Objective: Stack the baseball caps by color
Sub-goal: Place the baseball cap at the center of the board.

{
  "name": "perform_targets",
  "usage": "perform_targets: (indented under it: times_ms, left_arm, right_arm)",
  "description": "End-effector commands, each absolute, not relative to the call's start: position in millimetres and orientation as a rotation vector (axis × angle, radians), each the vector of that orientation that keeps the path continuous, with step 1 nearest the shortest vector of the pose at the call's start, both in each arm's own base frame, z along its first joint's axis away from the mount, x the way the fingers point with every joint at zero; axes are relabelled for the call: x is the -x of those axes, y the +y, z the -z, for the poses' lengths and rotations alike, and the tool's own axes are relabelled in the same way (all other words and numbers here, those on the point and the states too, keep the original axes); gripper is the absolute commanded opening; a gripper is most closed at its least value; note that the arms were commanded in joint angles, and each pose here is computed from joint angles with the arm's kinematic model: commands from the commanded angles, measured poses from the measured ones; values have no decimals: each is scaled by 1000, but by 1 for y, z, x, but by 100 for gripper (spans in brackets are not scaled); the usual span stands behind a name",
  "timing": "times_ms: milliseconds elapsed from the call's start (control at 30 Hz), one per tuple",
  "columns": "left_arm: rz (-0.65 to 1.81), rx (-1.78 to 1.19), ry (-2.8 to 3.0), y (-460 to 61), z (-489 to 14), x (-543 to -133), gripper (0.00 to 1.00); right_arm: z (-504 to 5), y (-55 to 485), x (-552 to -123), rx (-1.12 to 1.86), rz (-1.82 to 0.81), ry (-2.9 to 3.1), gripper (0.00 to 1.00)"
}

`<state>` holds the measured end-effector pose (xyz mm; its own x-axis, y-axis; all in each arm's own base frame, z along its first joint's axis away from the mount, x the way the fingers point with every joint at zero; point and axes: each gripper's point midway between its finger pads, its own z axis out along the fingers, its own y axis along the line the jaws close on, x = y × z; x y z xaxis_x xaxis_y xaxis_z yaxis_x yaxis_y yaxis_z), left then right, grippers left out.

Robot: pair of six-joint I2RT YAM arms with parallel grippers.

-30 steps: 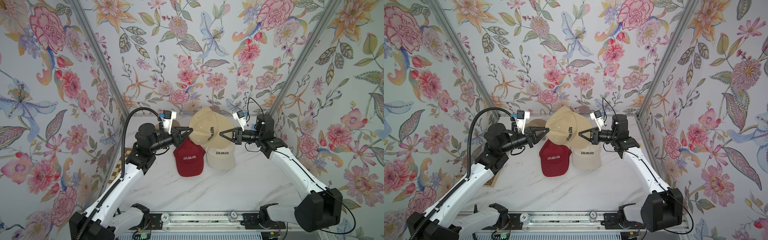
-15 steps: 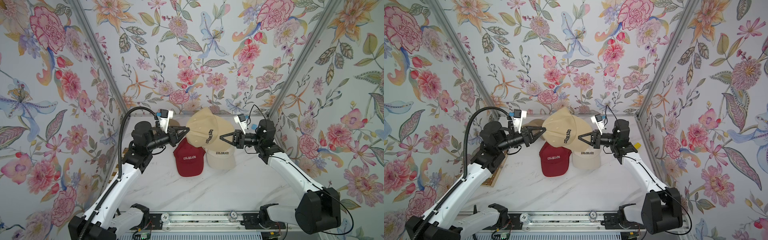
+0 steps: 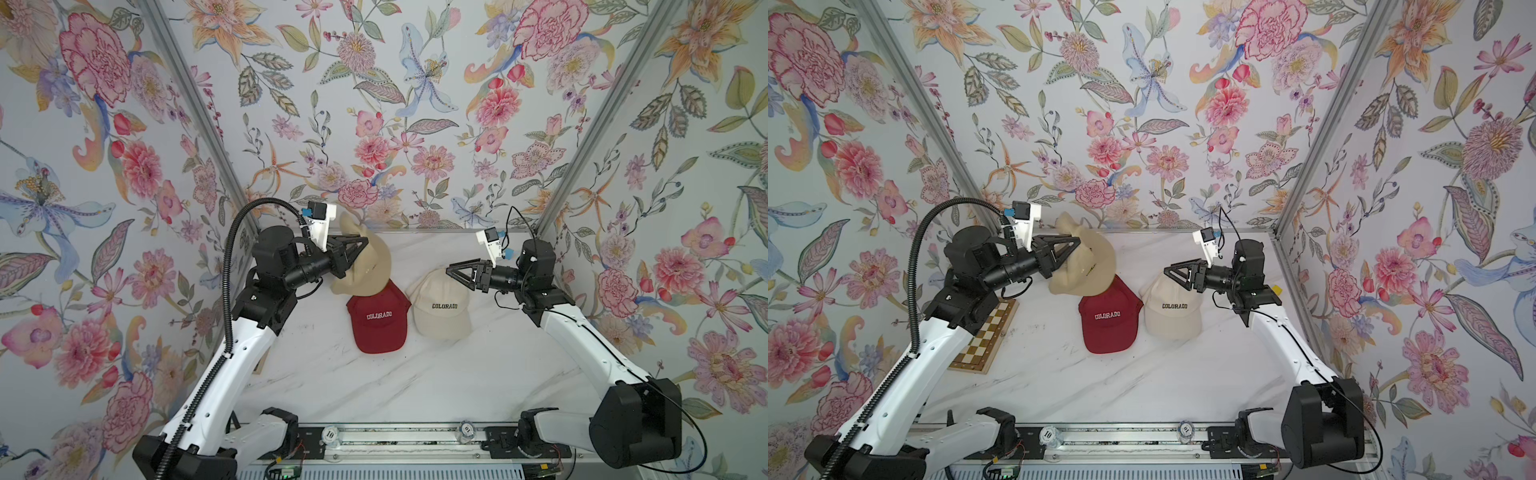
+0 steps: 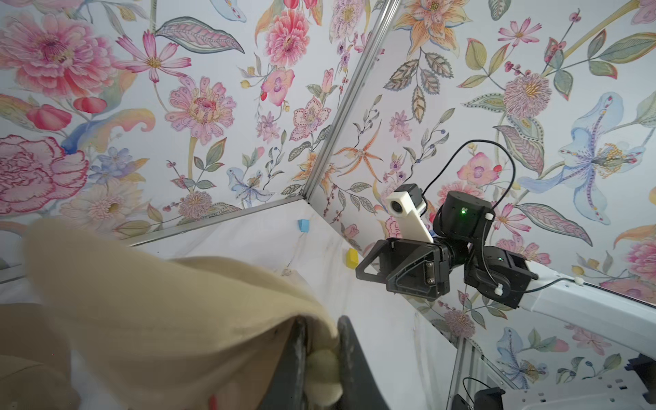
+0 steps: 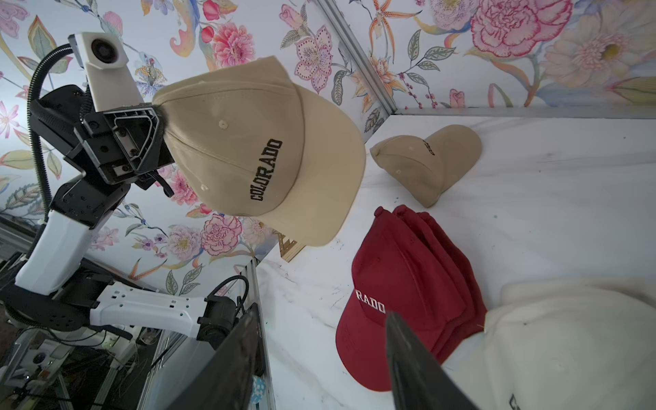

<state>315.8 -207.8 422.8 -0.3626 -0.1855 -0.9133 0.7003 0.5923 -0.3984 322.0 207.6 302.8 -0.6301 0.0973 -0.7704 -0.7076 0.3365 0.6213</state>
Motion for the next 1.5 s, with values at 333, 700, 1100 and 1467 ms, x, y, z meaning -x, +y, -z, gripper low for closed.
perform_targets:
  times_ms: [333, 700, 1100, 1467]
  left_arm:
    - [482, -504, 1989, -207, -422, -341, 0]
    - [428, -649, 1997, -245, -432, -336, 0]
    - [432, -796, 2017, -296, -425, -336, 0]
    - [452, -853, 2017, -312, -420, -326, 0]
  right_arm:
    - [-351, 207, -314, 617, -1011, 1786, 99]
    - [-401, 238, -278, 767, -797, 1568, 99]
    - [-422, 284, -283, 829, -642, 1408, 94]
    - [-418, 303, -306, 816, -498, 1386, 83]
